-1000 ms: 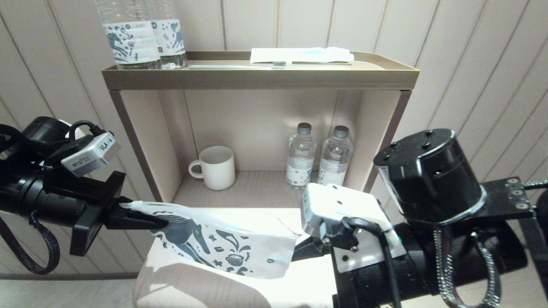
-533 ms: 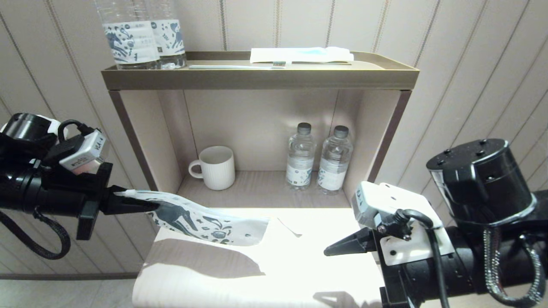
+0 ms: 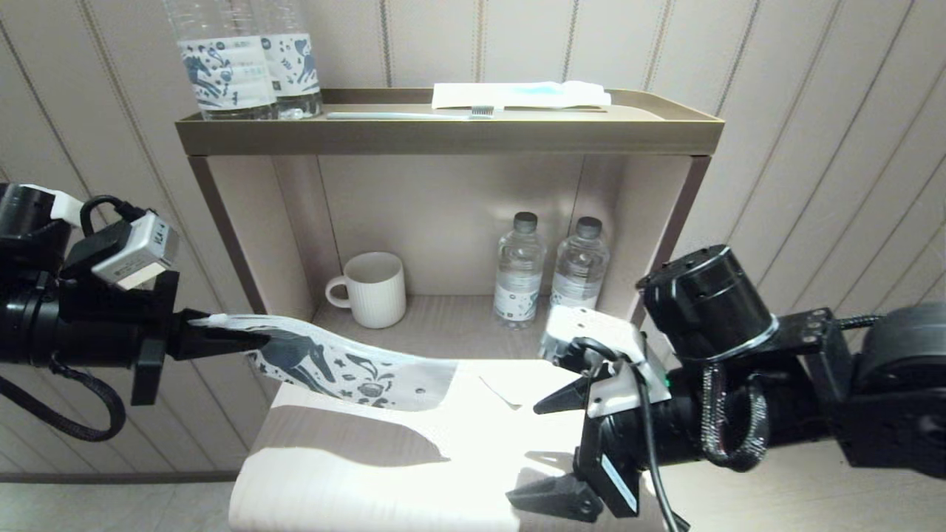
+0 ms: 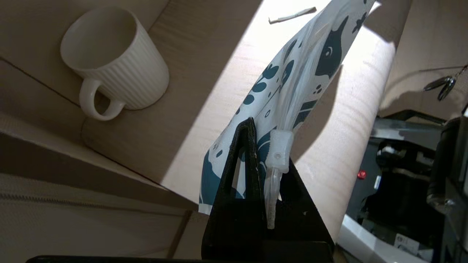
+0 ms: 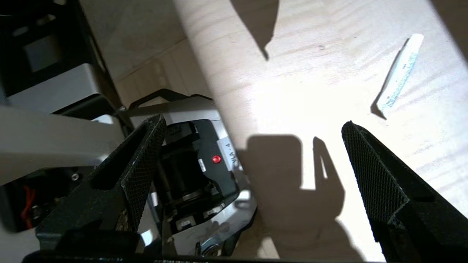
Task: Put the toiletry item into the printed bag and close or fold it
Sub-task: Pick up the toothpaste
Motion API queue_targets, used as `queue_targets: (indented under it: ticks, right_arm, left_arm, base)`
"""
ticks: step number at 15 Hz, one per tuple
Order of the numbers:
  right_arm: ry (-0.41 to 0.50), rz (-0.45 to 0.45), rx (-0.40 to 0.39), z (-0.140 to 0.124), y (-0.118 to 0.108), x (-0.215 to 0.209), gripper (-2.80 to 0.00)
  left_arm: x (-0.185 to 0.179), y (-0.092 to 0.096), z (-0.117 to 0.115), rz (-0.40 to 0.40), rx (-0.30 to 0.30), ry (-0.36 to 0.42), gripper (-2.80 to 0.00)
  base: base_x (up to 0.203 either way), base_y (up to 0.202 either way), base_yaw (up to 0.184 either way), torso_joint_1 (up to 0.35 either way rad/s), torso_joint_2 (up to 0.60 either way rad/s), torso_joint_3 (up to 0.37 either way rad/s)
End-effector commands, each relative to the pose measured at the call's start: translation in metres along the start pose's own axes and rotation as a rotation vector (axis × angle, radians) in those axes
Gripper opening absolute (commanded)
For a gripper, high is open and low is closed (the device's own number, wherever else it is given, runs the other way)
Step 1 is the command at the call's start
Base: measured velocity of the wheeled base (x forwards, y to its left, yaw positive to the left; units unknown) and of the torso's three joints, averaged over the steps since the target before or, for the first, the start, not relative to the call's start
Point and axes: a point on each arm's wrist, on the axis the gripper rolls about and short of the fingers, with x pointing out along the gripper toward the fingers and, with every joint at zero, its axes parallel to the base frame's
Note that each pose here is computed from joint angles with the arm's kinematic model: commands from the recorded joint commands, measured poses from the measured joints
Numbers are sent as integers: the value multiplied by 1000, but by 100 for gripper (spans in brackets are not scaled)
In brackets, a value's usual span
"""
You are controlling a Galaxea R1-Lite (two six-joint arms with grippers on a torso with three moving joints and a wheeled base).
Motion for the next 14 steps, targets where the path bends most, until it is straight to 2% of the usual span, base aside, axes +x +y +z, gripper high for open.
queue_targets:
  ticks: [1, 5, 8, 14]
  right_arm:
    - [55, -20, 26, -3, -14, 26, 0]
    - [69, -74, 54, -4, -30, 33, 0]
    - [105, -119, 86, -9, -47, 46, 0]
    - [99, -138, 96, -9, -65, 65, 0]
  left_arm:
    - [-6, -3, 8, 15, 5, -17, -280]
    - [-7, -3, 12, 16, -26, -27, -280]
    - [-7, -2, 12, 16, -25, -29, -280]
    - [-6, -3, 11, 12, -26, -27, -280]
  base:
    - [0, 0, 0, 0, 0, 0]
    - [0, 0, 0, 0, 0, 0]
    - [0, 0, 0, 0, 0, 0]
    - [0, 0, 0, 0, 0, 0]
